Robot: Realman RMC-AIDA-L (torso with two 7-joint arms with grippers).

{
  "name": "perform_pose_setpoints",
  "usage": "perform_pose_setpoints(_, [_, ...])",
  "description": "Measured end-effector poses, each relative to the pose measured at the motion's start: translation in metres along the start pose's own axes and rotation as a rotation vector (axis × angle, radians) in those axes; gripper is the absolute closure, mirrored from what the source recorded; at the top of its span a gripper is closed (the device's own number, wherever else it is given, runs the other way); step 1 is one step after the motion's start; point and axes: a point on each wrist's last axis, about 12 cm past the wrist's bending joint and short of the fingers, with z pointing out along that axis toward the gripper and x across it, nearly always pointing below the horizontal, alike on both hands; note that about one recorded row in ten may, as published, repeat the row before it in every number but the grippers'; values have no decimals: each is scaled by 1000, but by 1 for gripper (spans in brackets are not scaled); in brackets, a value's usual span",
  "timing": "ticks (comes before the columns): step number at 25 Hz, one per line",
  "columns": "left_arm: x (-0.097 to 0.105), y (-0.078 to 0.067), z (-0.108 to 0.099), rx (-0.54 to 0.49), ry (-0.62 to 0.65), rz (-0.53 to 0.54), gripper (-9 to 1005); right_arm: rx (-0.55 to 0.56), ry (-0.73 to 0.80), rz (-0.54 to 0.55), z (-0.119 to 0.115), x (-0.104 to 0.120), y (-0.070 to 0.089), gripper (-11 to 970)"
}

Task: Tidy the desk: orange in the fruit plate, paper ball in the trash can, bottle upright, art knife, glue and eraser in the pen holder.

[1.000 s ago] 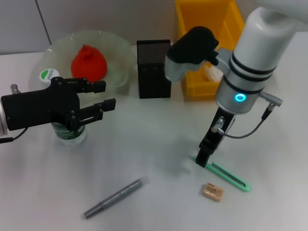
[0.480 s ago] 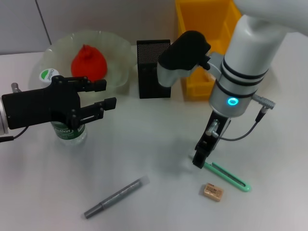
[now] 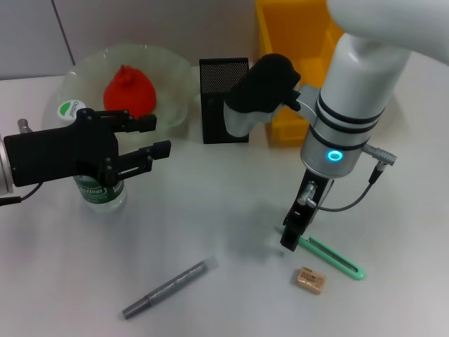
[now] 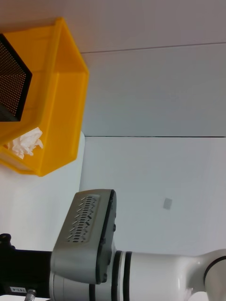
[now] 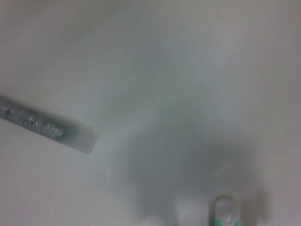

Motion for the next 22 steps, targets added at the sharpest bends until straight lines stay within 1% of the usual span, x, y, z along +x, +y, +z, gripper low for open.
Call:
perform_pose_setpoints(15, [0,0,1,1,-1,11,511,41,0,-25,4,-3,2,347])
perform_pose_setpoints(22, [0,0,1,2,-1,12,512,29,-14,-22,5,-4,4,348])
